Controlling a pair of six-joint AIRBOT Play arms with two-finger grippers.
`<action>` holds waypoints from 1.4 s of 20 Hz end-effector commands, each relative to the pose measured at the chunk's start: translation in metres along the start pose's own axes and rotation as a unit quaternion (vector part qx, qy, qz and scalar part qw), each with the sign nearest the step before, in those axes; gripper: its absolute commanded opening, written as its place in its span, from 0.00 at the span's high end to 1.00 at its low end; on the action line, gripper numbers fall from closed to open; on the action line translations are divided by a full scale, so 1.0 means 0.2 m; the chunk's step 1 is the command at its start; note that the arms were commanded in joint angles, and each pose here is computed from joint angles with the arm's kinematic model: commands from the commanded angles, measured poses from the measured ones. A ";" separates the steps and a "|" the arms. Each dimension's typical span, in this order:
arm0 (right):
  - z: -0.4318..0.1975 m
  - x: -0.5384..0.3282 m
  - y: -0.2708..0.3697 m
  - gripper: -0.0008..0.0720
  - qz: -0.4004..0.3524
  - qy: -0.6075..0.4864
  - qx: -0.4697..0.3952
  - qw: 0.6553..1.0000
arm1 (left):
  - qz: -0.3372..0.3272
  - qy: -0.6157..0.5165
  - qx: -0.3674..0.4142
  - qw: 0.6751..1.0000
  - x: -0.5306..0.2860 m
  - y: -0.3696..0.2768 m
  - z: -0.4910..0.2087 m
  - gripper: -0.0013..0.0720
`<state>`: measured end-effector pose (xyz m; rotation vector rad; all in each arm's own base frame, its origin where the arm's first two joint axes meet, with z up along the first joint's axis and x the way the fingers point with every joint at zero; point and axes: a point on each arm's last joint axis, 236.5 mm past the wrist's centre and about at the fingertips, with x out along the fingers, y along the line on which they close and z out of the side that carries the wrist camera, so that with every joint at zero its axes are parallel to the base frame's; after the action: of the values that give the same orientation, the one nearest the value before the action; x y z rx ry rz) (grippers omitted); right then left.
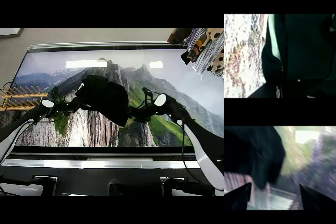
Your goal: Fold the clothes and pants, and hang the long-sleeved shirts on hangers.
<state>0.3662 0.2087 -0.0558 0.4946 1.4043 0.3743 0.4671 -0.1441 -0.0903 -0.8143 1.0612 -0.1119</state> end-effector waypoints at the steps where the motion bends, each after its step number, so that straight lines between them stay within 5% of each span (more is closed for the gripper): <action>1: 0.05 0.20 0.05 0.03 0.067 -0.006 0.038 0.997 | 0.000 -0.001 0.000 1.000 0.00 0.00 0.00 0.95; 4: 0.07 0.29 0.01 0.07 0.070 -0.005 0.050 0.996 | 0.000 -0.001 0.000 1.000 0.00 0.00 0.00 0.95; 5: 0.08 0.30 0.00 0.17 0.068 -0.009 0.052 0.996 | -0.001 -0.001 0.000 1.000 0.00 -0.01 0.00 0.95; 7: 0.09 0.29 0.02 0.86 0.076 -0.014 0.054 0.996 | -0.005 0.005 0.002 1.000 -0.02 -0.02 -0.01 0.95; 8: 0.10 0.26 0.06 0.92 0.088 -0.021 0.053 0.994 | -0.009 0.014 0.005 1.000 -0.03 -0.04 -0.02 0.95; 13: 0.47 -0.43 0.48 0.92 0.124 -0.209 -0.045 0.969 | -0.038 -0.010 0.128 0.991 -0.40 -0.36 0.20 0.95; 18: 0.68 -1.76 0.88 0.92 0.064 -0.485 -0.147 0.860 | -0.063 -0.238 0.269 0.931 -1.44 -0.98 0.60 0.95; 22: 0.37 -2.66 1.05 0.92 0.047 -0.637 -0.180 0.748 | -0.111 -0.399 0.293 0.862 -2.35 -1.26 0.48 0.95; 28: -0.27 -3.16 1.04 0.92 0.070 -0.696 -0.194 0.688 | -0.093 -0.542 0.265 0.792 -3.14 -1.13 0.08 0.95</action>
<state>0.2977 0.0814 0.5541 0.3596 -0.1462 0.3031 0.2971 -0.0401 0.4870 -0.3329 -0.0432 -0.1914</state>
